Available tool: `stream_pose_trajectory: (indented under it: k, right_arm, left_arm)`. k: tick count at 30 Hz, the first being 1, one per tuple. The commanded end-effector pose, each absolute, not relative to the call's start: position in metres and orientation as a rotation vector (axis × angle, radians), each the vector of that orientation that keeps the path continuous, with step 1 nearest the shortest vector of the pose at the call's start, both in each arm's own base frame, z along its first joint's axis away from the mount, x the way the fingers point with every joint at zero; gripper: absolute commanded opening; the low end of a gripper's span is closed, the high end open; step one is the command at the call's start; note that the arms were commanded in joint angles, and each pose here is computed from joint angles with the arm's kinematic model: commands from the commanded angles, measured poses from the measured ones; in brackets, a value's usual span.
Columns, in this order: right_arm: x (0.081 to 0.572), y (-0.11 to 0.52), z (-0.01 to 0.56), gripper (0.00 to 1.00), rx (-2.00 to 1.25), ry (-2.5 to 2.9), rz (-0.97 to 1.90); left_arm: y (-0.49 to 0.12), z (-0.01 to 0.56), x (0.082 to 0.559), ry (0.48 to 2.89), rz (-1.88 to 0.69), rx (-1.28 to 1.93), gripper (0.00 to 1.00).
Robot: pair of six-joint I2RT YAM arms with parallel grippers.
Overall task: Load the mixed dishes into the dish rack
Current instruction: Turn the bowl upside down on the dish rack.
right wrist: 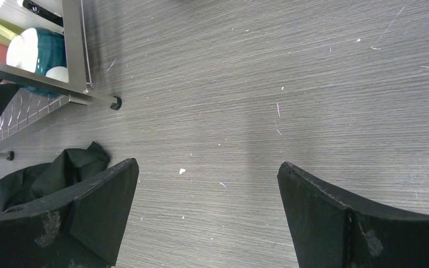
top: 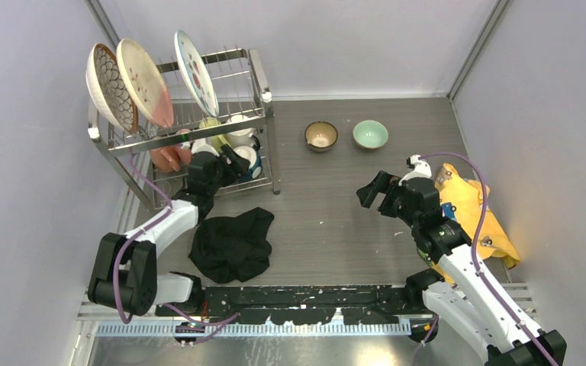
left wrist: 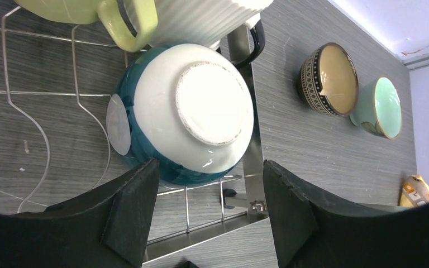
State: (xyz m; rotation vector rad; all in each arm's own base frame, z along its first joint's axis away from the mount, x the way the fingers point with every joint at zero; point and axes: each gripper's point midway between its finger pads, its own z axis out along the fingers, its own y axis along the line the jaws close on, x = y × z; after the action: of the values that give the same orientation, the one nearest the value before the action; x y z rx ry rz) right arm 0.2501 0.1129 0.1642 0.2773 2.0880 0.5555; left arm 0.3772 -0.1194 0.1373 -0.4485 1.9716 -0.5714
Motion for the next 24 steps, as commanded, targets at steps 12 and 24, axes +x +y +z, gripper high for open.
stream_pose_trajectory:
  k: [12, 24]
  right_arm:
    - [0.263, 0.119, 0.176, 0.99, 0.342, 2.046, 0.603]
    - [0.309, 0.106, 0.184, 1.00, 0.354, 2.073, 0.388]
  left_arm:
    - [-0.141, 0.163, 0.360, 1.923, -0.742, -0.406, 0.68]
    - [-0.144, 0.196, 0.298, 2.011, -0.801, -0.264, 0.70]
